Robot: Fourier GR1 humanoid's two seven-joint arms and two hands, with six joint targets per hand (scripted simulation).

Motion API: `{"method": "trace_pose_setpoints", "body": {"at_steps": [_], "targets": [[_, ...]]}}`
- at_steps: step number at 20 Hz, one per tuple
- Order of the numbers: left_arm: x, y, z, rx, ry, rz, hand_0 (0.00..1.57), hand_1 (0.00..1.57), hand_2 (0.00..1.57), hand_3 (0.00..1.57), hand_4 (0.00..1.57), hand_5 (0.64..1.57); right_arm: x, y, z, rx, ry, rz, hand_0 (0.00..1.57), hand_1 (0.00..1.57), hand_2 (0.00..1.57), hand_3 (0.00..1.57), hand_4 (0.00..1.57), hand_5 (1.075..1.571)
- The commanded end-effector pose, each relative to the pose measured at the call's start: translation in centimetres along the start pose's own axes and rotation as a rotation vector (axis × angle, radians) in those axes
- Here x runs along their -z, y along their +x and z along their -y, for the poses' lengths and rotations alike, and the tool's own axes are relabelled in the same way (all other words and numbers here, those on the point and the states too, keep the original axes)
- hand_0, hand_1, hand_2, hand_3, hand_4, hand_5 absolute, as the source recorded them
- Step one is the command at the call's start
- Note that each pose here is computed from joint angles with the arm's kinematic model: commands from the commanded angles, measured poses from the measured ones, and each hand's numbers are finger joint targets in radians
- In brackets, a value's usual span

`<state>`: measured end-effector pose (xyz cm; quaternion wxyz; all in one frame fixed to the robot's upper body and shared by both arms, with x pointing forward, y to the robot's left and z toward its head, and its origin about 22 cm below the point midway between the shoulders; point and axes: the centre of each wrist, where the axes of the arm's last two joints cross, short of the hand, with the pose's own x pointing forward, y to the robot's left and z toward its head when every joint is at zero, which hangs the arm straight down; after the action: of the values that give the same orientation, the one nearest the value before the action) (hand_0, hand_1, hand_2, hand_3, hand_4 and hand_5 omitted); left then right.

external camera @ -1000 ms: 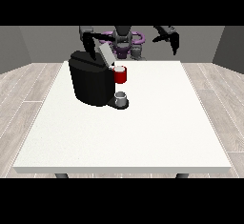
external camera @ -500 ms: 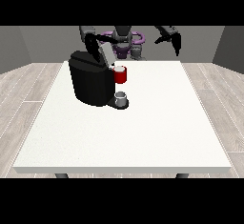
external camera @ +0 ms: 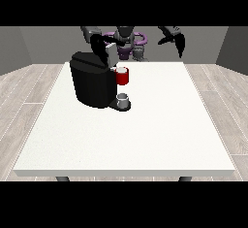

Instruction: Insert the coffee pod into the coffee machine and close the lid

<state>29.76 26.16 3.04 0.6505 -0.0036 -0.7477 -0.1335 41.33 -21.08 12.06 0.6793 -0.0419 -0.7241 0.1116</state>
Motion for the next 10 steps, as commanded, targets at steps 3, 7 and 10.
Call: {"method": "trace_pose_setpoints", "body": {"at_steps": [3, 7, 10], "targets": [[0.6, 0.7, 1.3, 0.011, -0.049, 0.009, 0.00, 0.00, 0.00, 0.00, 0.34, 1.571, 1.1, 3.5, -2.9, -0.026, 0.066, 0.105, 0.00, 0.00, 0.00, 0.00, 0.00, 1.571], [0.7, 0.2, 1.3, -0.012, -0.042, 0.027, 0.00, 0.00, 0.00, 0.00, 0.40, 1.571, 1.0, 4.7, -3.9, -0.111, 0.073, 0.128, 0.00, 0.00, 0.00, 0.00, 0.00, 1.571], [2.0, 1.4, 1.1, -0.011, -0.055, 0.048, 0.00, 0.00, 0.00, 0.00, 0.41, 1.571, 1.5, 7.8, -3.8, -0.158, 0.056, 0.164, 0.00, 0.00, 0.00, 0.00, 0.08, 1.571]]}}
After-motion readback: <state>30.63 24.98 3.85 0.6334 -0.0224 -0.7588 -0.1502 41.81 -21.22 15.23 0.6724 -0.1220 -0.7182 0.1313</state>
